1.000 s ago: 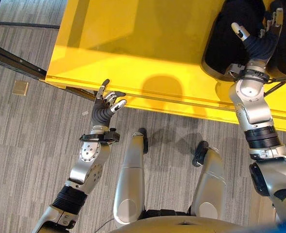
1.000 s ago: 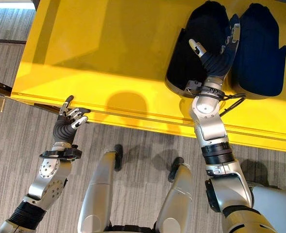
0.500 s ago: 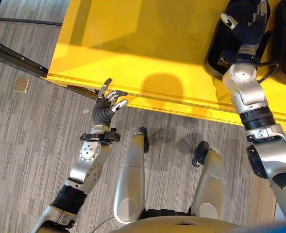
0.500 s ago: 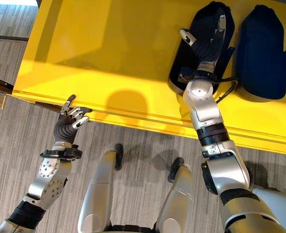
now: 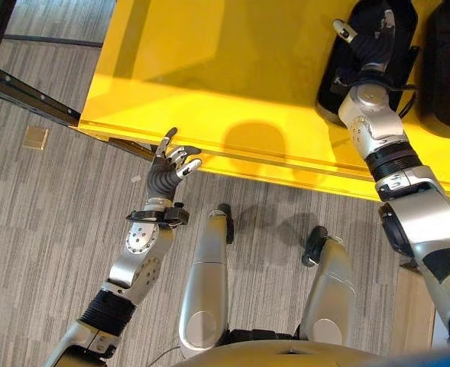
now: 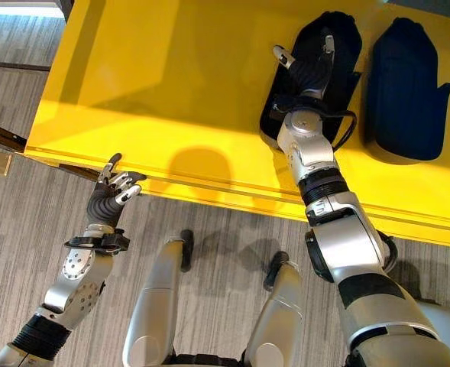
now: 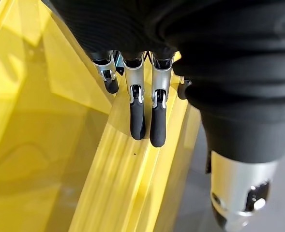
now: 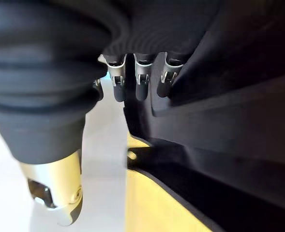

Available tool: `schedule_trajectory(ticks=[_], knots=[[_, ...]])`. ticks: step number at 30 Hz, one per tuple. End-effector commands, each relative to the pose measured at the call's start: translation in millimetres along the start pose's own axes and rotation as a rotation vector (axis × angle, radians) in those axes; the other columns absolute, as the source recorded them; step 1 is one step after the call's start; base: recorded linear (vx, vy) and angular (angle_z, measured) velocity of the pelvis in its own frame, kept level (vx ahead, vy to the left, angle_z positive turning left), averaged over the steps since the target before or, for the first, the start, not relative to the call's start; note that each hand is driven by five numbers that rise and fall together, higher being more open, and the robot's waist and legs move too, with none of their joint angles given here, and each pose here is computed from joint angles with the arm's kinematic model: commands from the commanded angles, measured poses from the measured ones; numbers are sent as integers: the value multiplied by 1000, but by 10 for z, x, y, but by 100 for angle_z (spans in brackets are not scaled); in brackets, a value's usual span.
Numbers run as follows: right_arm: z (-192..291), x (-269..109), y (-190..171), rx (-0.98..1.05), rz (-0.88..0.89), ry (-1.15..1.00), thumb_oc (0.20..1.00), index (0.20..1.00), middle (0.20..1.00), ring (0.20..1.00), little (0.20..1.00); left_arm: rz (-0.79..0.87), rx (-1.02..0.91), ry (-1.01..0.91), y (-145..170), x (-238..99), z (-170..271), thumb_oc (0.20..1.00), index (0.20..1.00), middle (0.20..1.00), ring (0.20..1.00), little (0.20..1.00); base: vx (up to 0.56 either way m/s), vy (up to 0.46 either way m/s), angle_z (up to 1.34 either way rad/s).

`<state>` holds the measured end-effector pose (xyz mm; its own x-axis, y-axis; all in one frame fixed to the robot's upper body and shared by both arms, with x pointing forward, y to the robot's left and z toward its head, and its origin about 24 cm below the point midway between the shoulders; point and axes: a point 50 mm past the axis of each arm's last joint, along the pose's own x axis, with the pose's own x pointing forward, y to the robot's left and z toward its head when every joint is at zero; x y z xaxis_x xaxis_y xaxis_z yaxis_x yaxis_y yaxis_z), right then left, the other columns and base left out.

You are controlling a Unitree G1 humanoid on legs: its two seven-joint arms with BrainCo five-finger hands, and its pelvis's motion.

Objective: Move parts from the plastic box to the shelf.

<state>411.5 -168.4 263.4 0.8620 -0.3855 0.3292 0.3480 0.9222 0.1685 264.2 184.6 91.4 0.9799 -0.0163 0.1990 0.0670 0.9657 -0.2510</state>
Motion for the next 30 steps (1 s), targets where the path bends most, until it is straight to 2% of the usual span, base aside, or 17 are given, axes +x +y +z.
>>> schedule_trajectory(ticks=[1, 19, 27, 30], knots=[[228, 65, 173, 78, 22, -12, 1000, 1000, 1000, 1000, 1000, -80, -38, 177, -199, -57, -311, 1000, 1000, 1000, 1000, 1000, 0, 0, 0], [22, -75, 473, 215, 76, 137, 1000, 1000, 1000, 1000, 1000, -79, -50, 190, -221, -30, -332, 1000, 1000, 1000, 1000, 1000, 0, 0, 0], [19, -103, 508, 158, 107, 113, 1000, 1000, 1000, 1000, 1000, -73, -51, 190, -209, -31, -332, 1000, 1000, 1000, 1000, 1000, 0, 0, 0], [23, -101, 516, 81, 129, 88, 1000, 1000, 1000, 1000, 1000, -75, -49, 188, -213, -32, -330, 1000, 1000, 1000, 1000, 1000, 0, 0, 0]])
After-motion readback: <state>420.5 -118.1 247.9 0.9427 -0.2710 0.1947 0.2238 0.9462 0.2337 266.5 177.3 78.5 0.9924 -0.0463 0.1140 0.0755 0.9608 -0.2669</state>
